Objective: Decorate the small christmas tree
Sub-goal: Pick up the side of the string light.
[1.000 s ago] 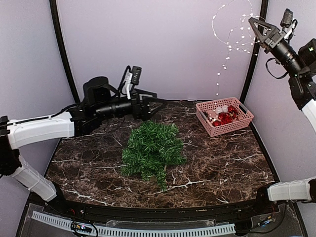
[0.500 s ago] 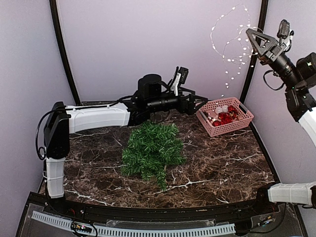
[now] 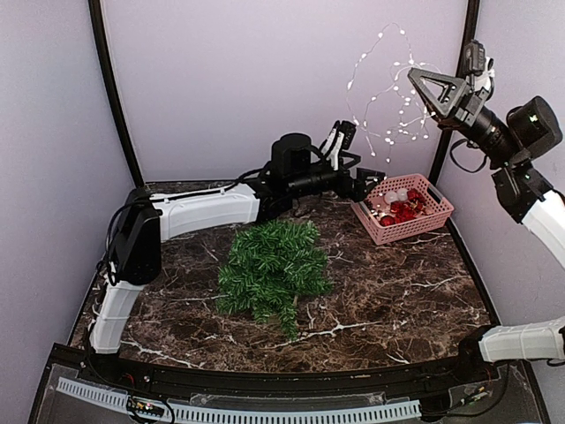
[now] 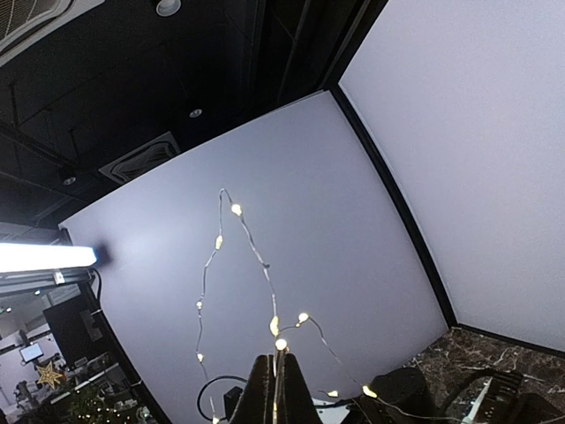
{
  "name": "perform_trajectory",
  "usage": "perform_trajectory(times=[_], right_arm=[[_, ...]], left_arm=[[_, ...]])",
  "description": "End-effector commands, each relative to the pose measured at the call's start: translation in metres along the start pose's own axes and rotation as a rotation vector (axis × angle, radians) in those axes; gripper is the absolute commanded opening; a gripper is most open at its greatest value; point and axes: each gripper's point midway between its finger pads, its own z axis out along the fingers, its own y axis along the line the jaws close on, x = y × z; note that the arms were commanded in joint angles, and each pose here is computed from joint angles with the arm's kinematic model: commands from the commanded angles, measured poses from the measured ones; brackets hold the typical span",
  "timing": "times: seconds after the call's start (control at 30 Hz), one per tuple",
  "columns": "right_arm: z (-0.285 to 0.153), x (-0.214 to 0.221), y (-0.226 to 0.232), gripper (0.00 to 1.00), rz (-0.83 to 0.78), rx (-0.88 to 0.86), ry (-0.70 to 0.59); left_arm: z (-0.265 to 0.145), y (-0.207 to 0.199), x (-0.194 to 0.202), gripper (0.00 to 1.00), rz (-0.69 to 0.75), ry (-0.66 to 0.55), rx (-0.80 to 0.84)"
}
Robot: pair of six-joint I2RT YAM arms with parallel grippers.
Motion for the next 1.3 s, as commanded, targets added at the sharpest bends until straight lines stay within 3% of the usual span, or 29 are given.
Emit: perform_trajectory(times=[0.0, 0.43, 0.53, 0.83, 0.93, 1.27], right_arm=[[0.010, 0.005, 0.026, 0.00, -0.036, -0.095, 0.034], [0.035, 0.039, 0.054, 0.00, -0.023, -0.222, 0.141], [0.038, 0.044, 0.059, 0.00, -0.018, -0.243, 0.157], [0.044, 0.057, 0.063, 0.00, -0.009, -0.265, 0.183], [0.046, 0.061, 0.059, 0.00, -0.007, -0.251, 0.193], [0.042, 0.060, 0.048, 0.00, -0.052, -0.168, 0.164]], left_arm=[[0.010, 0.008, 0.012, 0.99, 0.023, 0.026, -0.039], [0.032, 0.024, 0.060, 0.99, 0.015, 0.084, -0.063], [0.039, 0.022, 0.066, 0.94, 0.017, 0.081, -0.039], [0.051, 0.023, 0.082, 0.64, 0.019, 0.051, -0.008], [0.053, 0.021, 0.082, 0.47, 0.021, 0.045, 0.005], [0.047, 0.019, 0.057, 0.08, 0.068, -0.003, -0.008]])
